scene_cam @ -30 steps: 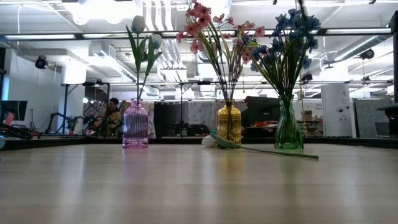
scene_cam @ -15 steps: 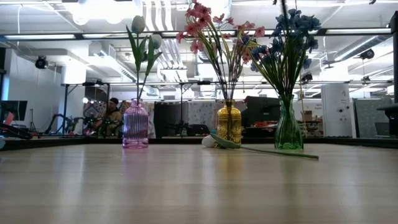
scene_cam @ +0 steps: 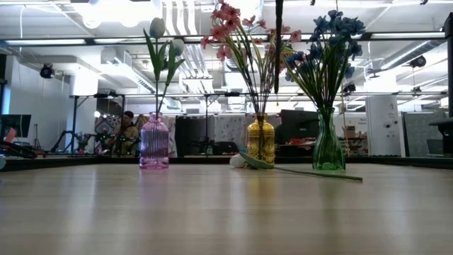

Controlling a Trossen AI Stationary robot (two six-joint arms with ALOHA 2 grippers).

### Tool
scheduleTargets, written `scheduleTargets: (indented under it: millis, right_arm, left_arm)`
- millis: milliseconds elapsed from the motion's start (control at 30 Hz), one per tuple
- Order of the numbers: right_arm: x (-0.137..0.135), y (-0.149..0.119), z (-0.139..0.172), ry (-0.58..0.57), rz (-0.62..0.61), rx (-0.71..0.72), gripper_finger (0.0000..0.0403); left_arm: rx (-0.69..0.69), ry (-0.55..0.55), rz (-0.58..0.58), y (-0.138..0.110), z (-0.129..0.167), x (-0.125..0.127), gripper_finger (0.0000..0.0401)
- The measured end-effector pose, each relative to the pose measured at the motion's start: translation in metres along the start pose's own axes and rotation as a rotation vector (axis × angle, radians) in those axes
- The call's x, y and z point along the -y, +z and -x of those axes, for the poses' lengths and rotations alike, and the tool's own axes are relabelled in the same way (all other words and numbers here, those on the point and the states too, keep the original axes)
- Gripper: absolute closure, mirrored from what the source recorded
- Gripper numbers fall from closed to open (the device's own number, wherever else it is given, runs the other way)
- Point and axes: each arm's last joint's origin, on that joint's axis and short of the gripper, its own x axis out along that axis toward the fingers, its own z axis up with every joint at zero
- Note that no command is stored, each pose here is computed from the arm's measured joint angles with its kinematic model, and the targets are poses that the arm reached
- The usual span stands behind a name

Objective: Sort flowers into vase by color
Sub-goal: Put the pink flowers into the yellow vase

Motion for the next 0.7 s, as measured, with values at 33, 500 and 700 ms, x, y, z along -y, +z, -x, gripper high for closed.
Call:
scheduleTargets:
  millis: [33,500,700]
  right_arm:
    - [0.0,0.0,0.0,0.0,0.0,-0.008,0.0197]
    - [-0.002,0.01,-0.014,-0.01,0.023,-0.049,0.0217]
    - [-0.003,0.009,-0.014,-0.003,0.013,-0.061,0.0303]
  left_arm:
    - [0.0,0.0,0.002,0.0,0.0,0.0,0.04]
    - [-0.002,0.017,0.001,0.0,0.0,-0.001,0.04]
    - [-0.002,0.018,0.001,0.0,0.0,-0.001,0.0399]
